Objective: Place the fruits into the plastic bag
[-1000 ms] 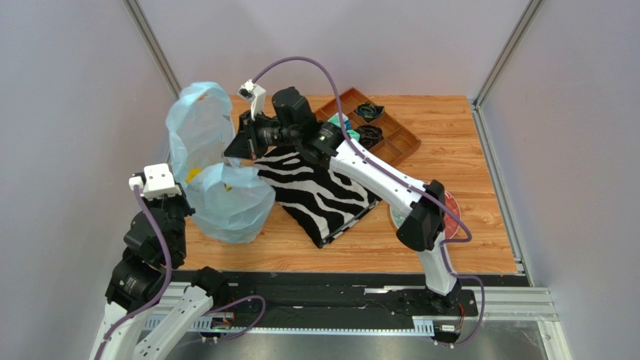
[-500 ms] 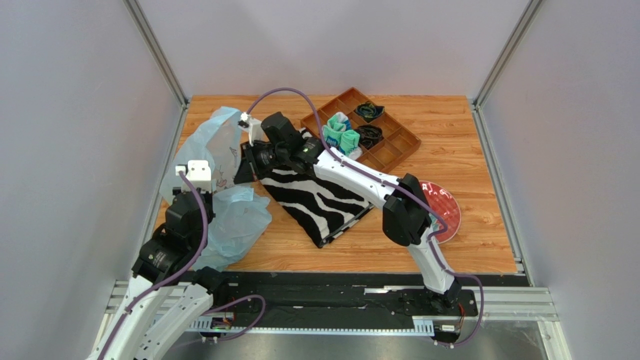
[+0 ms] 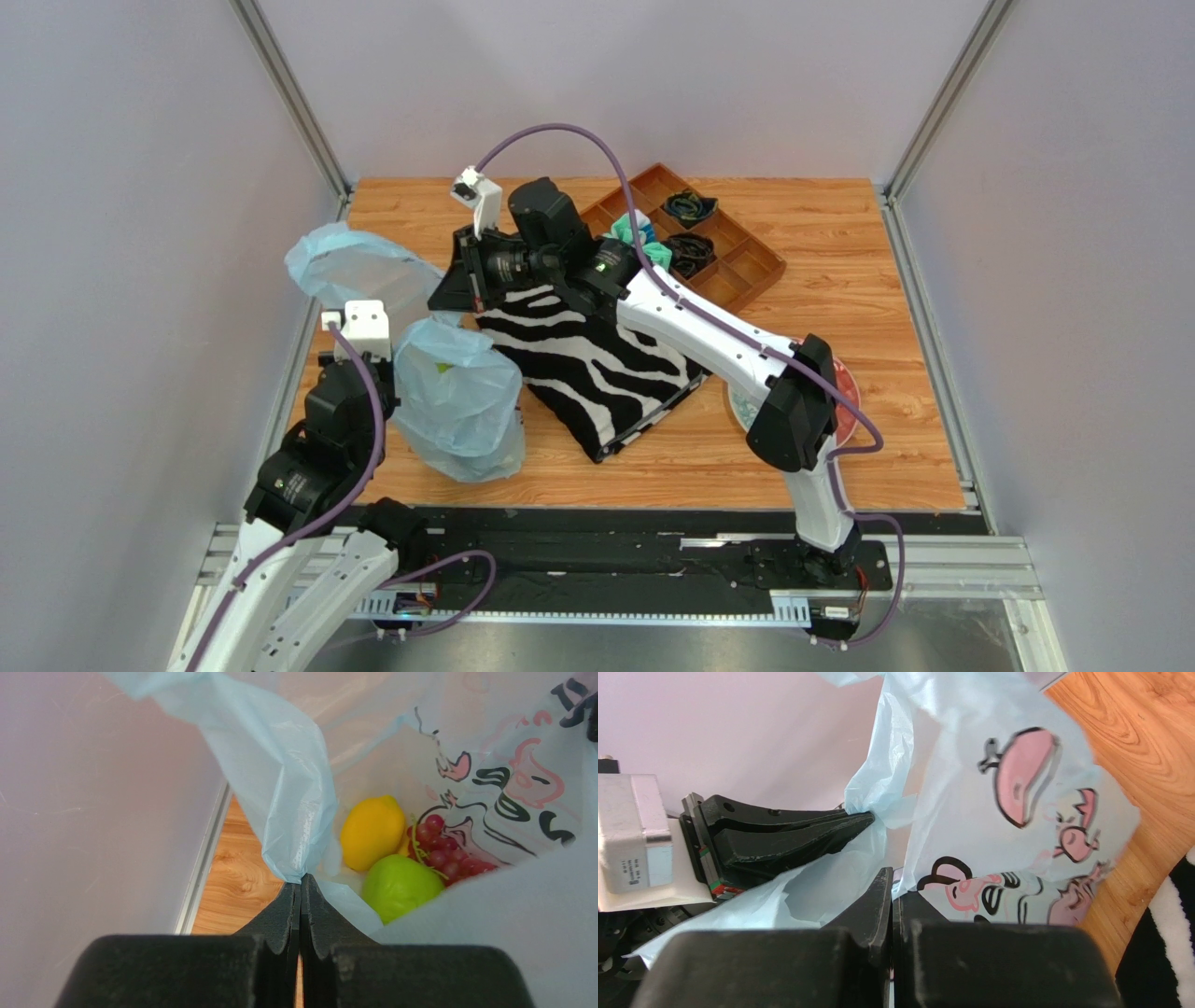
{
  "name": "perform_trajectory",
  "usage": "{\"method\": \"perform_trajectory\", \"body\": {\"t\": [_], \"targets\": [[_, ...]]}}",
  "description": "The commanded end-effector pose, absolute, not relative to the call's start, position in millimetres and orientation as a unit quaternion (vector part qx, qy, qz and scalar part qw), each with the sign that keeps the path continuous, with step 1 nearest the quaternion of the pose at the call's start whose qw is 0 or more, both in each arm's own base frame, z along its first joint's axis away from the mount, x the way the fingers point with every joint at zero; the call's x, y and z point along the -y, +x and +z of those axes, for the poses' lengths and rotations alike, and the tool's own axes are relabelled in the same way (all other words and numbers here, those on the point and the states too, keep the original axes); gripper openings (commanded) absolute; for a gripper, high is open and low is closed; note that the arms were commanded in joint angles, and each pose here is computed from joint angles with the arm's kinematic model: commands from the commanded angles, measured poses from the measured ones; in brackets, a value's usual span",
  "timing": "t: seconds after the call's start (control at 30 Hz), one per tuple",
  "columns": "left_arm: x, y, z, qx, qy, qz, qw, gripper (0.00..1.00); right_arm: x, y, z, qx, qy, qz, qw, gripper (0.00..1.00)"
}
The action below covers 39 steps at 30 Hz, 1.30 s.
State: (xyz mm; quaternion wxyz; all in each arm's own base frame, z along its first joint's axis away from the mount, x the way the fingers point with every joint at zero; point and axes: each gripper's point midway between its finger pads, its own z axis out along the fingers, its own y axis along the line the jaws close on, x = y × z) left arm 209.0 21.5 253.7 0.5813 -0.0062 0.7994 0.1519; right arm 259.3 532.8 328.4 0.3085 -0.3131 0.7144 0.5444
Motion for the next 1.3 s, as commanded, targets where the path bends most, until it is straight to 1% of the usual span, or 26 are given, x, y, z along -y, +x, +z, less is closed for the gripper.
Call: {"method": "perform_trajectory", "body": {"t": [0.0,0.03,0.1,0.2,0.23,0.33,0.43,0.5,0.6,0.67,0.7,0.73,0.8,0.83,0.87,0.9,0.93,1.03,1.1,1.27], "targets": [[-19,213,264,-0.792,-0.018,0.14,0.594,0.0,-540,267,331,-0.707,-0.307,0.549,0.323,0.0],[-18,214,262,-0.794,-0.015,0.139,0.591,0.0,-544,271,315,-0.719,-0.306,0.541,0.311,0.0],[-17,215,261,-0.796,-0.012,0.139,0.59,0.0,-548,272,300,-0.729,-0.306,0.535,0.298,0.0],[-15,215,261,-0.797,-0.009,0.135,0.589,0.14,-550,273,284,-0.738,-0.306,0.531,0.283,0.0],[-15,216,261,-0.796,-0.009,0.135,0.59,0.26,-550,272,282,-0.739,-0.306,0.531,0.28,0.0],[-15,214,262,-0.795,-0.01,0.13,0.593,0.44,-548,272,284,-0.737,-0.306,0.53,0.286,0.02],[-16,211,266,-0.79,-0.016,0.124,0.6,0.55,-545,271,288,-0.735,-0.308,0.528,0.292,0.04],[-17,208,269,-0.784,-0.021,0.12,0.608,0.6,-546,271,289,-0.734,-0.308,0.529,0.293,0.04],[-19,203,275,-0.773,-0.027,0.112,0.624,0.7,-545,270,289,-0.734,-0.309,0.53,0.291,0.08],[-18,202,280,-0.765,-0.025,0.102,0.635,0.73,-543,271,289,-0.735,-0.308,0.528,0.293,0.17],[-18,199,283,-0.76,-0.026,0.097,0.642,0.76,-542,271,286,-0.738,-0.308,0.525,0.292,0.22],[-17,199,285,-0.757,-0.024,0.092,0.646,0.77,-540,273,289,-0.737,-0.307,0.523,0.298,0.33],[-18,196,291,-0.747,-0.027,0.086,0.658,0.81,-536,274,287,-0.738,-0.309,0.518,0.304,0.48],[-18,194,293,-0.744,-0.027,0.083,0.663,0.83,-533,276,292,-0.736,-0.308,0.516,0.312,0.58],[-18,194,295,-0.74,-0.028,0.081,0.667,0.84,-531,278,294,-0.735,-0.307,0.514,0.318,0.62],[-18,191,298,-0.734,-0.03,0.076,0.674,0.88,-528,280,293,-0.735,-0.307,0.511,0.322,0.64],[-17,190,300,-0.73,-0.029,0.069,0.68,0.89,-523,283,295,-0.737,-0.303,0.509,0.327,0.68],[-15,187,306,-0.718,-0.029,0.054,0.693,0.91,-510,295,289,-0.746,-0.288,0.501,0.331,0.73],[-16,184,309,-0.712,-0.031,0.049,0.699,0.92,-498,305,301,-0.742,-0.273,0.505,0.345,0.74],[-16,183,312,-0.708,-0.03,0.047,0.704,0.93,-473,317,307,-0.734,-0.255,0.511,0.367,0.76]]}}
